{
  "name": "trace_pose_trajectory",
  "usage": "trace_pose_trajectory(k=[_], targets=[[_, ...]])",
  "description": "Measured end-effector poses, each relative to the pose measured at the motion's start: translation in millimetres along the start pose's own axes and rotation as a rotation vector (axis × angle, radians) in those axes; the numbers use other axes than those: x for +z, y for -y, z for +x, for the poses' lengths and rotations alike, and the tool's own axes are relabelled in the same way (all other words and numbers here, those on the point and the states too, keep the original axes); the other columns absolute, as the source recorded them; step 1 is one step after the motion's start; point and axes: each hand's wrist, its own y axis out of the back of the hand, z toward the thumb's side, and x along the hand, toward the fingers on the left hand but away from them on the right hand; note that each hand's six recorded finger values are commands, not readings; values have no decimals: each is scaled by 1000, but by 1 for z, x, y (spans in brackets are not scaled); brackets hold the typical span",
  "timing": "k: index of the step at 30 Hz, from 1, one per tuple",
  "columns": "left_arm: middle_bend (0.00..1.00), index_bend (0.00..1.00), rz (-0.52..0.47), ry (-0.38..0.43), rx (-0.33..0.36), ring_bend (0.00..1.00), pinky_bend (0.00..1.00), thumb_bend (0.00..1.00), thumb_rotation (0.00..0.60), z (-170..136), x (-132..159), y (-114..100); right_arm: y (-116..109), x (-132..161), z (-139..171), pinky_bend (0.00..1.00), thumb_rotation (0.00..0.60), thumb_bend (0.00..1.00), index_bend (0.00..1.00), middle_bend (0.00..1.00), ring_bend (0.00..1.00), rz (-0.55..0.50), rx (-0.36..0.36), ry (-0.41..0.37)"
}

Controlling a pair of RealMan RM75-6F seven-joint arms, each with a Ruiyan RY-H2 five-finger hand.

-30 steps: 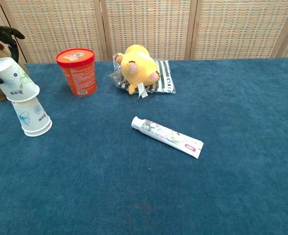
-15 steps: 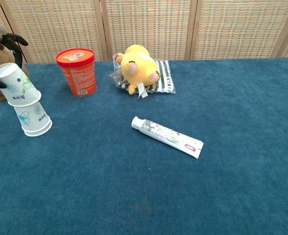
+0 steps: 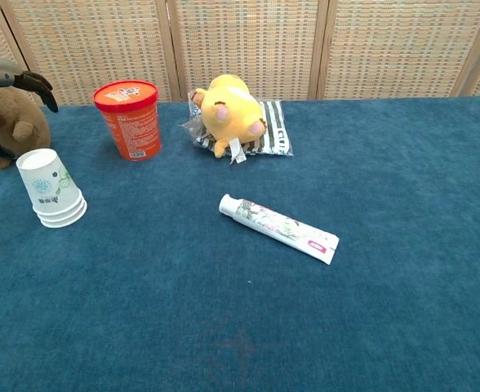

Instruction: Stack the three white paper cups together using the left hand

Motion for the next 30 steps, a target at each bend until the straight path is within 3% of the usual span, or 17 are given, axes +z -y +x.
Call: trace_pose_trajectory(k=[9,18,24,30], targets=[[0,96,-68,4,35,0,0,234,600,-6,1,-8,0,-1,0,0,600,48,0,0,0,-3,4,3],[0,48,-129,77,162,0,0,234,600,-42,10,-10,1,1,0,0,600,48,0,0,0,7,5,-7],[0,42,-136,155,320,0,0,234,600,-85,23,18,1,4,0,0,600,48,0,0,0,15,1,-11],[0,38,-191,128,427,0,0,234,600,-130,28,75,2,6,0,0,600,47,0,0,0,26,-1,-13]])
